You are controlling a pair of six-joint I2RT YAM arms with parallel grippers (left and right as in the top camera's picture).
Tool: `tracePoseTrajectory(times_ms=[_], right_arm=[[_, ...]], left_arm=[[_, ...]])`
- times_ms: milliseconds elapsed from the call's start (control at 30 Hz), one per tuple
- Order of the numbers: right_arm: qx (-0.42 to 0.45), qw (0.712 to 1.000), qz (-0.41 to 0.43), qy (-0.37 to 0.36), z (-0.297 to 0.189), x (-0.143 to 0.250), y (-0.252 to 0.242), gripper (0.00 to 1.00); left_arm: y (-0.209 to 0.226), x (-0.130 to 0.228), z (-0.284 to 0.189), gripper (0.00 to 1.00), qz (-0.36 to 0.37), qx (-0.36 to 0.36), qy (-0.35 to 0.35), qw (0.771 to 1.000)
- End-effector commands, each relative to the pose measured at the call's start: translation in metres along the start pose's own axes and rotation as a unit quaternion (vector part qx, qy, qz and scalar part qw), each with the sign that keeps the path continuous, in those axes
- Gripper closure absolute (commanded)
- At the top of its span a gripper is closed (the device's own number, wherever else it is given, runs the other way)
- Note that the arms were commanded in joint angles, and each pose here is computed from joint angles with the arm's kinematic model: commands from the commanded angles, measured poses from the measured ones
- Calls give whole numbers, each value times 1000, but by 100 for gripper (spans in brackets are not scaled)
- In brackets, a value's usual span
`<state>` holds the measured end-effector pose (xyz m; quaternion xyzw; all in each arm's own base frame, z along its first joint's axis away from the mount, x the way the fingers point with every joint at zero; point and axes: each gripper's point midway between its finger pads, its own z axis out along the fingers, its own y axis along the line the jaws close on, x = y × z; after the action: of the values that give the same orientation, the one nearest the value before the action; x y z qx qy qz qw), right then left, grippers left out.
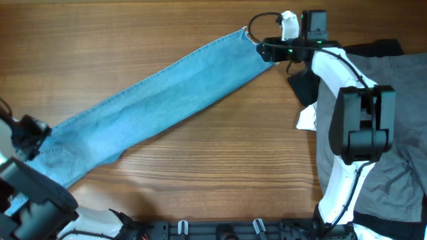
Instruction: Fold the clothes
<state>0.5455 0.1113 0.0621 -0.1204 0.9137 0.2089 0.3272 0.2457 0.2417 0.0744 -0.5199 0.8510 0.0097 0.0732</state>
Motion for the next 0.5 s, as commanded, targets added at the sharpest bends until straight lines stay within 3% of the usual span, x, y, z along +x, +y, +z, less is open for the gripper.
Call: tracePoseTrajectory(times_ms=[0, 133, 167, 200, 300, 333, 467], right_arm=[[76, 997, -27, 1, 31, 9, -21, 17], [52, 998, -29, -2, 58, 24, -22, 18], [45, 999, -29, 2, 62, 28, -20, 23], [41, 999, -30, 3, 64, 29, -17, 47], [-27, 999, -39, -16, 54, 12, 14, 91], [-49, 997, -46, -38, 36, -10, 28, 96], [-60, 990, -62, -111, -57, -80, 72, 96]], left_arm=[[0, -4, -18, 48, -40, 67, 2, 997], [-8, 3, -20, 48, -37, 98, 21, 994], [-8, 3, -20, 48, -37, 98, 21, 994], [-8, 3, -20, 48, -37, 98, 21, 994], [-8, 2, -20, 47, -37, 96, 20, 994], [-4, 1, -19, 46, -37, 86, 17, 995], [7, -1, -18, 43, -37, 55, 8, 998]])
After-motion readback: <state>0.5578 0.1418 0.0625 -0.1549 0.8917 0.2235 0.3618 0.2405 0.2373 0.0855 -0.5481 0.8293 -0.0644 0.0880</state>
